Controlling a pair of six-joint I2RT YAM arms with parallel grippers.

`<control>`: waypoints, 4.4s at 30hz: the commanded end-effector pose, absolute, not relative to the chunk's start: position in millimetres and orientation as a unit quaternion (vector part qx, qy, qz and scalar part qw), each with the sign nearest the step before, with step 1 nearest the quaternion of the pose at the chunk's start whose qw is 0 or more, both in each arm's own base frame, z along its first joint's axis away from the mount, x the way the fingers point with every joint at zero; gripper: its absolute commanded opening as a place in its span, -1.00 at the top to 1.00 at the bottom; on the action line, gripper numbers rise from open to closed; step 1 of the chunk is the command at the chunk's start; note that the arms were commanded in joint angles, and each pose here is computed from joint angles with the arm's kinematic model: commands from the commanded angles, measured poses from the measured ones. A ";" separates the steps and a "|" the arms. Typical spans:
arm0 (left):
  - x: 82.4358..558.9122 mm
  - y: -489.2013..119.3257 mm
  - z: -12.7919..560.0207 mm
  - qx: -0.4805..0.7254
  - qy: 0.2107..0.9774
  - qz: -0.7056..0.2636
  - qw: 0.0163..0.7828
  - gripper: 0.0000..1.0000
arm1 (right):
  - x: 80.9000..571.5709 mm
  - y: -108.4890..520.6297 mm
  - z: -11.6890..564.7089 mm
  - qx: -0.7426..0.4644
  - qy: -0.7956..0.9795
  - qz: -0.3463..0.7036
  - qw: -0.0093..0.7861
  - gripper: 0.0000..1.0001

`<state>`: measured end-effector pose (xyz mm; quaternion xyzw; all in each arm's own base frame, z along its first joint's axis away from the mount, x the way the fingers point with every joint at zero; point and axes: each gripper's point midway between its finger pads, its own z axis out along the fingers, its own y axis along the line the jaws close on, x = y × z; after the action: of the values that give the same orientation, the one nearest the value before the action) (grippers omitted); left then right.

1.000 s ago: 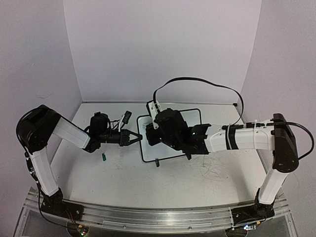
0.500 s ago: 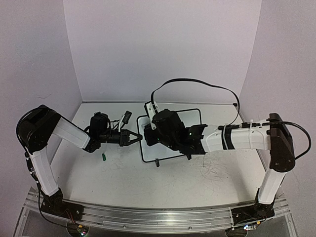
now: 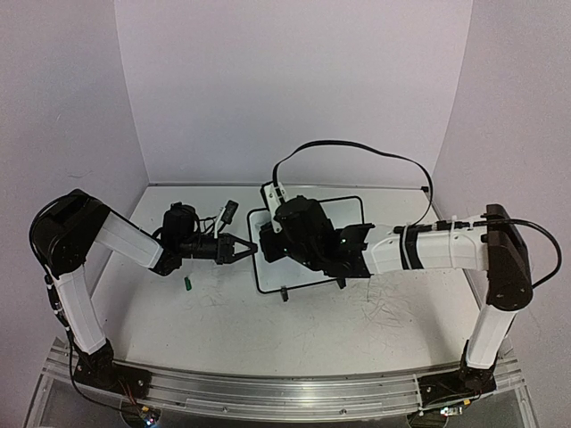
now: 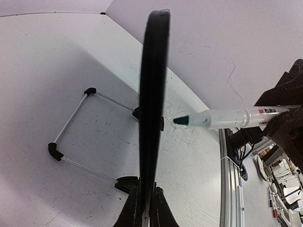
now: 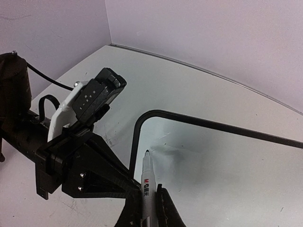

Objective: Write a sentence on the whiteboard

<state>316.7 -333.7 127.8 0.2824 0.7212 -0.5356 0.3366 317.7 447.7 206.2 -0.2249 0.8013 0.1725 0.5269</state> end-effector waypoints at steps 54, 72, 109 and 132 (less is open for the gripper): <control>310.1 -342.1 136.1 0.303 0.706 -0.539 0.345 1.00 | 340.1 416.8 217.8 -0.154 0.811 0.143 0.546 1.00; 309.4 -341.6 137.7 0.304 0.705 -0.539 0.347 1.00 | 324.7 442.8 231.6 -0.202 0.781 0.191 0.559 1.00; 308.0 -341.4 140.0 0.306 0.703 -0.540 0.348 1.00 | 329.6 437.4 211.0 -0.196 0.800 0.158 0.545 1.00; 306.9 -340.9 143.3 0.307 0.700 -0.541 0.350 1.00 | 323.5 429.8 196.3 -0.195 0.813 0.156 0.527 1.00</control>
<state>315.6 -335.8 127.2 0.2846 0.7213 -0.5333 0.3383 323.3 436.4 196.9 -0.2050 0.8071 0.1626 0.5293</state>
